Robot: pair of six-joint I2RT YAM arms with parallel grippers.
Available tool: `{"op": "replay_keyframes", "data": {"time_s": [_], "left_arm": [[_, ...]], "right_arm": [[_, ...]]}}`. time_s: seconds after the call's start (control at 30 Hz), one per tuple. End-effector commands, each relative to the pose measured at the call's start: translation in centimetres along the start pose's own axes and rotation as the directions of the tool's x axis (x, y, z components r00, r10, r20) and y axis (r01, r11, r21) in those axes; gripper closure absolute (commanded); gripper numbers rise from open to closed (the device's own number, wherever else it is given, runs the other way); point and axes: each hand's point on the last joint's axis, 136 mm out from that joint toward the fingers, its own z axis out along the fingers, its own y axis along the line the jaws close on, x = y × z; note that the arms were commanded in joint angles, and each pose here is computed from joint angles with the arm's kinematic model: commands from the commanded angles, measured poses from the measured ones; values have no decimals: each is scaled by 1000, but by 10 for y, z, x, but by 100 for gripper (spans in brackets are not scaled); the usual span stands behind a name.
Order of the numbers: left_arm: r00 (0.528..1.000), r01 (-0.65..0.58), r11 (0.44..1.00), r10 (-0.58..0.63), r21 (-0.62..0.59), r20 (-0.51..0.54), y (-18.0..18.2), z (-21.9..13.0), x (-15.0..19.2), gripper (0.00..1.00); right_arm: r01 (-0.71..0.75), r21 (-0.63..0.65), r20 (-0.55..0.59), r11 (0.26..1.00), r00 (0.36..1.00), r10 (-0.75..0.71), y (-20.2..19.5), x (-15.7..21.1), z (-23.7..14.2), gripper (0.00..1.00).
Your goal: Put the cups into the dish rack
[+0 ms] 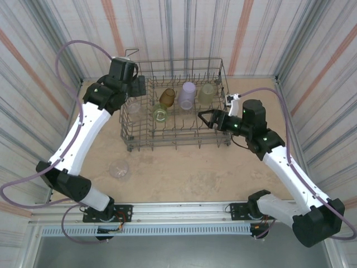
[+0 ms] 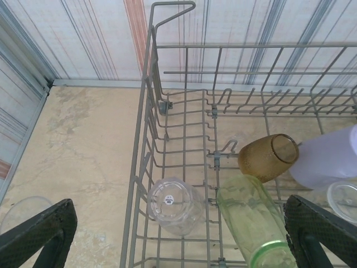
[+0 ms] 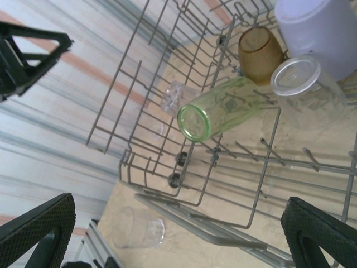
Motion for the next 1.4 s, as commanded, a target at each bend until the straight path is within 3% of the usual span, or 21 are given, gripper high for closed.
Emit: {"op": "replay_keyframes", "data": {"time_s": [0.0, 0.27, 0.5, 0.63, 0.87, 1.03, 1.37], "left_arm": [[999, -25, 1000, 25, 7, -46, 7, -13, 16, 1], [997, -21, 1000, 21, 0, -70, 29, -44, 38, 1], [983, -42, 991, 18, -128, -181, 64, -52, 89, 1], [975, -6, 991, -24, -132, -222, 73, -62, 114, 1], [931, -20, 982, -49, -186, -361, 72, -63, 167, 1], [929, 12, 987, -71, -161, -362, 62, -70, 184, 1], [881, 14, 993, -67, -115, -469, 45, -69, 230, 1]], "right_arm": [[73, 34, 1, 997, 997, -73, 9, 0, 0, 1], [132, 51, -14, 990, 991, -131, 22, 11, -3, 1], [139, 81, -30, 987, 990, -137, 12, 21, -4, 1], [151, 78, -19, 985, 988, -150, 13, 23, -13, 1], [144, 111, -17, 983, 990, -143, 0, 25, -17, 1], [129, 96, -25, 987, 992, -127, 0, 23, -23, 1], [88, 142, -11, 986, 996, -88, -8, 12, -35, 1]]}}
